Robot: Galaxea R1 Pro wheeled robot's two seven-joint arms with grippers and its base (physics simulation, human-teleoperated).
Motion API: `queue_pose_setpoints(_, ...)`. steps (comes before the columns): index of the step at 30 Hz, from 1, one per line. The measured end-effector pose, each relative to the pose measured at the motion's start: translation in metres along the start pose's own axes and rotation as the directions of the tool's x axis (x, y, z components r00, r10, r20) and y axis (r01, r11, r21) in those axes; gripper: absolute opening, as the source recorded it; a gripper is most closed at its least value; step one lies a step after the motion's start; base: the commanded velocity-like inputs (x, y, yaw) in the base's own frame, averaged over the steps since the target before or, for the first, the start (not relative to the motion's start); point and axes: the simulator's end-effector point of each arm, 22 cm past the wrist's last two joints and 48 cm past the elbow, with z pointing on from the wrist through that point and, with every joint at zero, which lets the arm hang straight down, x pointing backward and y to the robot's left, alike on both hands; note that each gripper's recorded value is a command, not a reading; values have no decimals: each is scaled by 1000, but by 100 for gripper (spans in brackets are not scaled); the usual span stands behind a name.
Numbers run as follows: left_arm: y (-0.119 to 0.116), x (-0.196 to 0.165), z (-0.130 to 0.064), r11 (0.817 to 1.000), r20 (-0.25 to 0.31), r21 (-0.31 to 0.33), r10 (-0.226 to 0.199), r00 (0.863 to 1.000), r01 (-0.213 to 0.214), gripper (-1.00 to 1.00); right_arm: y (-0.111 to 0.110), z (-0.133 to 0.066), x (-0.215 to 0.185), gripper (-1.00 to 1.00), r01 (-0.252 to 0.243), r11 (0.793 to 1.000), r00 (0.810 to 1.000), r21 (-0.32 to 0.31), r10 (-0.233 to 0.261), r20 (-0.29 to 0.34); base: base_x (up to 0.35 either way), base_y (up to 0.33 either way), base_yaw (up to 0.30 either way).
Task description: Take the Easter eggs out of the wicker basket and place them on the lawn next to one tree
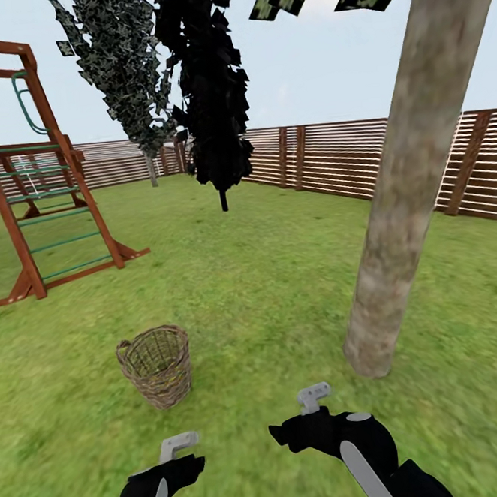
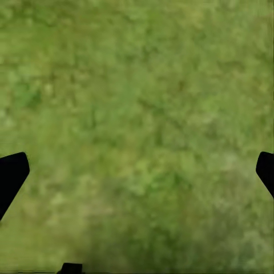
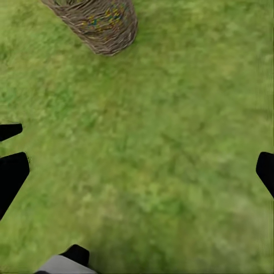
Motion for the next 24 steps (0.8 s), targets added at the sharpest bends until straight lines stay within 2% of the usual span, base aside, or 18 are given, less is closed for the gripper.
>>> queue_pose_setpoints(4, -1, 9, -5, 1000, -50, 1, -1, 999, 2, 100, 2, -3, -2, 100, -1, 1000, 1000, -2, 1, -2, 0, 0, 242)
queue_pose_setpoints(5, -1, 17, -7, 1000, -94, 2, -2, 996, 3, 100, 2, -4, -2, 100, -2, 1000, 1000, -3, 2, -3, 0, 0, 242)
queue_pose_setpoints(8, -2, 25, -16, 1000, -173, 3, -4, 985, 5, 100, 3, -6, -4, 100, -4, 1000, 1000, -5, 4, -4, 0, 0, 242)
queue_pose_setpoints(10, -3, 19, -24, 1000, -191, 2, -3, 982, 3, 100, 4, -8, -5, 100, -5, 1000, 1000, -5, 5, -5, 0, 0, 242)
queue_pose_setpoints(13, -9, -16, -44, 1000, -207, 5, 8, 978, -7, 100, 4, -10, -6, 100, -6, 1000, 1000, -5, 6, -6, 0, 0, 242)
queue_pose_setpoints(16, -21, -75, -54, 1000, -171, 15, 24, 985, -22, 100, 5, -12, -7, 100, -8, 1000, 1000, -5, 8, -8, 0, 0, 242)
queue_pose_setpoints(18, -27, -110, -53, 999, -164, 12, 36, 986, -35, 100, 6, -13, -8, 100, -8, 1000, 1000, -5, 8, -8, 0, 0, 242)
queue_pose_setpoints(22, -37, -153, -45, 998, -212, -9, 57, 976, -61, 100, 6, -17, -10, 100, -10, 1000, 1000, -3, 10, -9, 0, 0, 242)
queue_pose_setpoints(24, -41, -168, -46, 998, -209, -13, 64, 976, -68, 100, 6, -18, -10, 100, -12, 1000, 1000, -1, 12, -10, 0, 0, 242)
